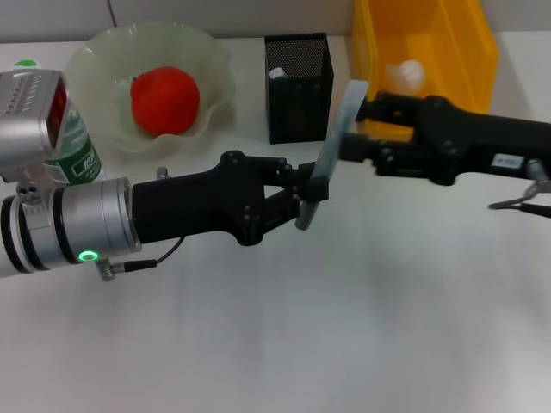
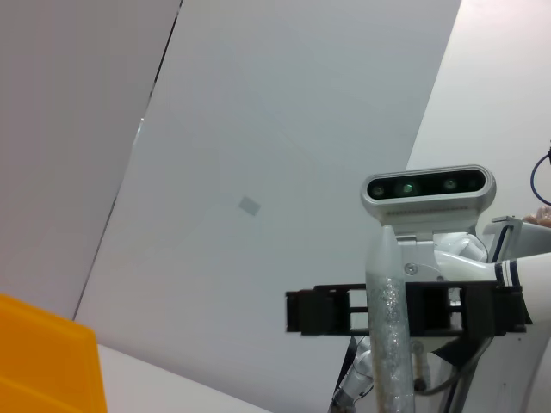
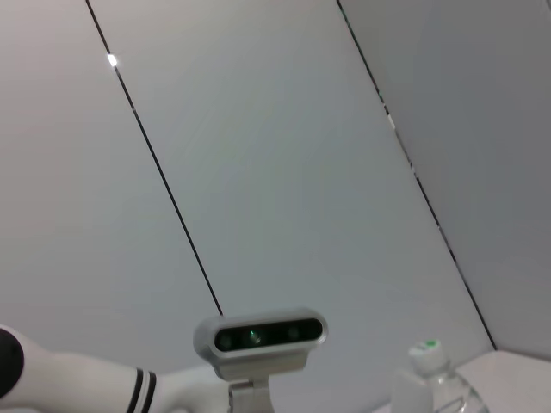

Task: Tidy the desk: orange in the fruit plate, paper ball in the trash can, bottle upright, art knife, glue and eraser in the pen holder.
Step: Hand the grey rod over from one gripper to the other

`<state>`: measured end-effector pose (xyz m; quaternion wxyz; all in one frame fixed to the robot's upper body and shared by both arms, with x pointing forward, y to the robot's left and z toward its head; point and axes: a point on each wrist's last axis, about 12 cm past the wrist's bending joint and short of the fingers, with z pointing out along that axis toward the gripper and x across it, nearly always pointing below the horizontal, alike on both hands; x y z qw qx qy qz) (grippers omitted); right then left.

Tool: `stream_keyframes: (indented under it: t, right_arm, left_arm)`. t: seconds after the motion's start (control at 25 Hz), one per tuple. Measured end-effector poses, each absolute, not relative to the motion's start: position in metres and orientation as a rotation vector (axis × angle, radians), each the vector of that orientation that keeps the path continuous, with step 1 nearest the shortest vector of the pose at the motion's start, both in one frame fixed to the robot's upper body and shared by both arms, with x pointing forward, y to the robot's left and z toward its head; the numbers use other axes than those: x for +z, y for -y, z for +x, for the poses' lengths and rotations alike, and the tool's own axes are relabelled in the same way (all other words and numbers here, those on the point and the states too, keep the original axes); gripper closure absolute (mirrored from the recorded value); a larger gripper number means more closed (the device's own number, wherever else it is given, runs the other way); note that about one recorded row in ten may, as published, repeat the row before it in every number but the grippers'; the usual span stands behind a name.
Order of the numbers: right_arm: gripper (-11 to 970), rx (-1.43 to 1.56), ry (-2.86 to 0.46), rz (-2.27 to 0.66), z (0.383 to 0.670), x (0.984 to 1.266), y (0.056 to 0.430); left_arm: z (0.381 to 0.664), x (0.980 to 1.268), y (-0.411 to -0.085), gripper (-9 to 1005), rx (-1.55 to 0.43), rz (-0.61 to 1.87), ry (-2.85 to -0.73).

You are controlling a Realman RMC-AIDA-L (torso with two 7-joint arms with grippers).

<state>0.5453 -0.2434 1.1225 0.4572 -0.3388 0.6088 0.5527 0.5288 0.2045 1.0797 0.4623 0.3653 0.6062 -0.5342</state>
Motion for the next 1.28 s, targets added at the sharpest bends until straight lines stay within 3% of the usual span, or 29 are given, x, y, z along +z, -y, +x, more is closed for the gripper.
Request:
stream_keyframes:
  t: [0.6, 0.8, 1.0, 1.28]
  right_arm:
    - [380, 1.372, -1.521, -0.877, 0.549, 1.120, 0.225]
    - [630, 1.369, -1.517, -0.882, 0.549, 1.120, 0.224]
    - [801, 1.358, -1.508, -0.881, 0.549, 1.120, 0.226]
    - [807, 1.350, -1.502, -0.881, 0.550, 1.120, 0.226]
  left_arm:
    - [0.524, 1.076, -0.206, 843, -1.289, 0.899, -1.461]
    - [0.523, 1.075, -0.205, 831, -1.291, 0.904, -1.461]
    - [0.524, 1.076, -0.205, 818, -1.292, 0.905, -1.460]
    - [0.524, 1.076, -0.205, 801, -1.297, 0.902, -1.460]
